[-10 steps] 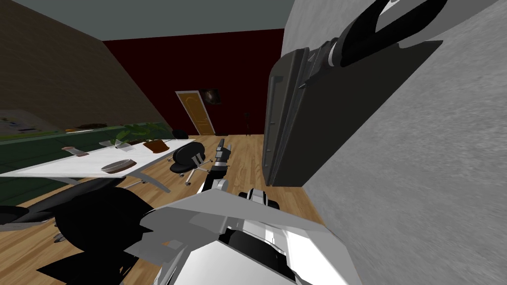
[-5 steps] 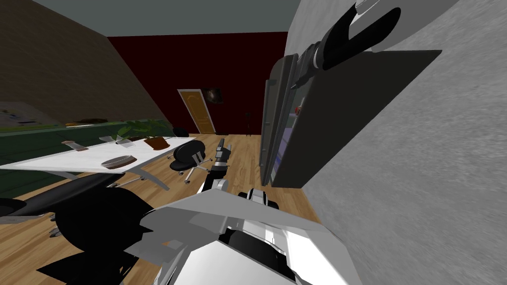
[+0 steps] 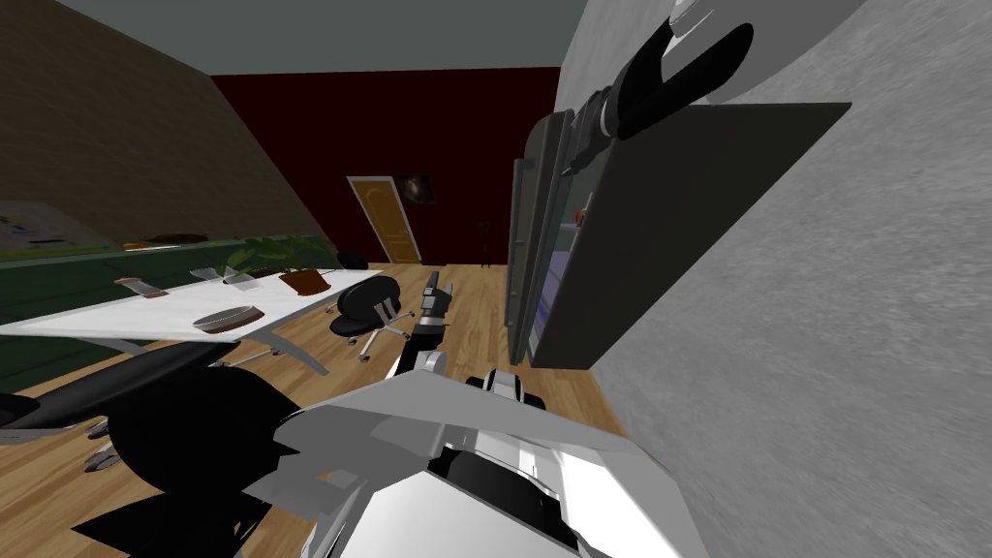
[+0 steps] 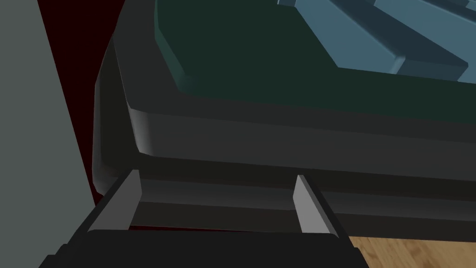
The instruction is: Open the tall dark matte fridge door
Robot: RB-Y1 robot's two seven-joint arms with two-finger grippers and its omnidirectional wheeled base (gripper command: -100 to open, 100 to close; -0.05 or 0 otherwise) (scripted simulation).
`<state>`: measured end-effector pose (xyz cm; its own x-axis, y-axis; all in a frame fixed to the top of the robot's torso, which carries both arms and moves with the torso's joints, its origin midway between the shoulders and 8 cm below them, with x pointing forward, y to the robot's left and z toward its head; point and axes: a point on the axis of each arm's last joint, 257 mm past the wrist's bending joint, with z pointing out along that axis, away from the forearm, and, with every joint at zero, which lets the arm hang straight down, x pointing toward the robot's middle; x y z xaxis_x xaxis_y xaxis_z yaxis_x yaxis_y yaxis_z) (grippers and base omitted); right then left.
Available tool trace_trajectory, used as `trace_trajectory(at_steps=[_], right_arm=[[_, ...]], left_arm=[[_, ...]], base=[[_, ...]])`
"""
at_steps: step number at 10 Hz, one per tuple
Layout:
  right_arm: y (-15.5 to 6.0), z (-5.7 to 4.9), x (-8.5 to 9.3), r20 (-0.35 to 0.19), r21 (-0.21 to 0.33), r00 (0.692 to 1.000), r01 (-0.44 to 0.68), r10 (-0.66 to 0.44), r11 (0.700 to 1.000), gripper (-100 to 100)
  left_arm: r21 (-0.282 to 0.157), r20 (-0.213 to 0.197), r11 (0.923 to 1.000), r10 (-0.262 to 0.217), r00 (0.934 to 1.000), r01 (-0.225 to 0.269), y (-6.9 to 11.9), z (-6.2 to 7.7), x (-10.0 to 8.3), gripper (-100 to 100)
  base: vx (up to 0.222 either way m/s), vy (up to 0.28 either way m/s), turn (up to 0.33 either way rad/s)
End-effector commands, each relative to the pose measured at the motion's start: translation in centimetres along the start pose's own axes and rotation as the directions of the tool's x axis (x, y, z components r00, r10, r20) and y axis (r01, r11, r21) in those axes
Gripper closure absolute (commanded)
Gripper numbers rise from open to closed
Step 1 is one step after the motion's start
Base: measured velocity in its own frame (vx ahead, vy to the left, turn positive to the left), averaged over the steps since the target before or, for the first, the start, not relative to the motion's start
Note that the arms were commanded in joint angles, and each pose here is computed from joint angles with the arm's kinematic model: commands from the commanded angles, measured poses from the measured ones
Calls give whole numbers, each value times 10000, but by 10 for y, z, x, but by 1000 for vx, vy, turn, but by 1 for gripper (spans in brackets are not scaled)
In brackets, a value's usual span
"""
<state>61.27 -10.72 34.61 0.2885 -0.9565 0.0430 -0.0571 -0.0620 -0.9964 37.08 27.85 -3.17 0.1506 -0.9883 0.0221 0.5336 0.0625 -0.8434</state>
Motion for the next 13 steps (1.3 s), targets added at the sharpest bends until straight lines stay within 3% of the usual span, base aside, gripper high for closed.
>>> trace_trajectory(at_steps=[1, 9, 13], right_arm=[[-6, -3, 5, -112, 109, 9999, -2, 3, 9999, 100], [-4, -7, 29, -606, 48, 9982, -23, 26, 10000, 100], [-3, -10, 48, -979, 14, 9952, -45, 46, 10000, 100]], left_arm=[[0, 0, 10000, 0, 10000, 0, 0, 0, 0, 0], [-1, 2, 10000, -5, 10000, 5, 0, 0, 0, 0], [-1, 3, 10000, -7, 10000, 7, 0, 0, 0, 0]], base=[[6, 157, -166], [29, 274, -133], [6, 365, -185]])
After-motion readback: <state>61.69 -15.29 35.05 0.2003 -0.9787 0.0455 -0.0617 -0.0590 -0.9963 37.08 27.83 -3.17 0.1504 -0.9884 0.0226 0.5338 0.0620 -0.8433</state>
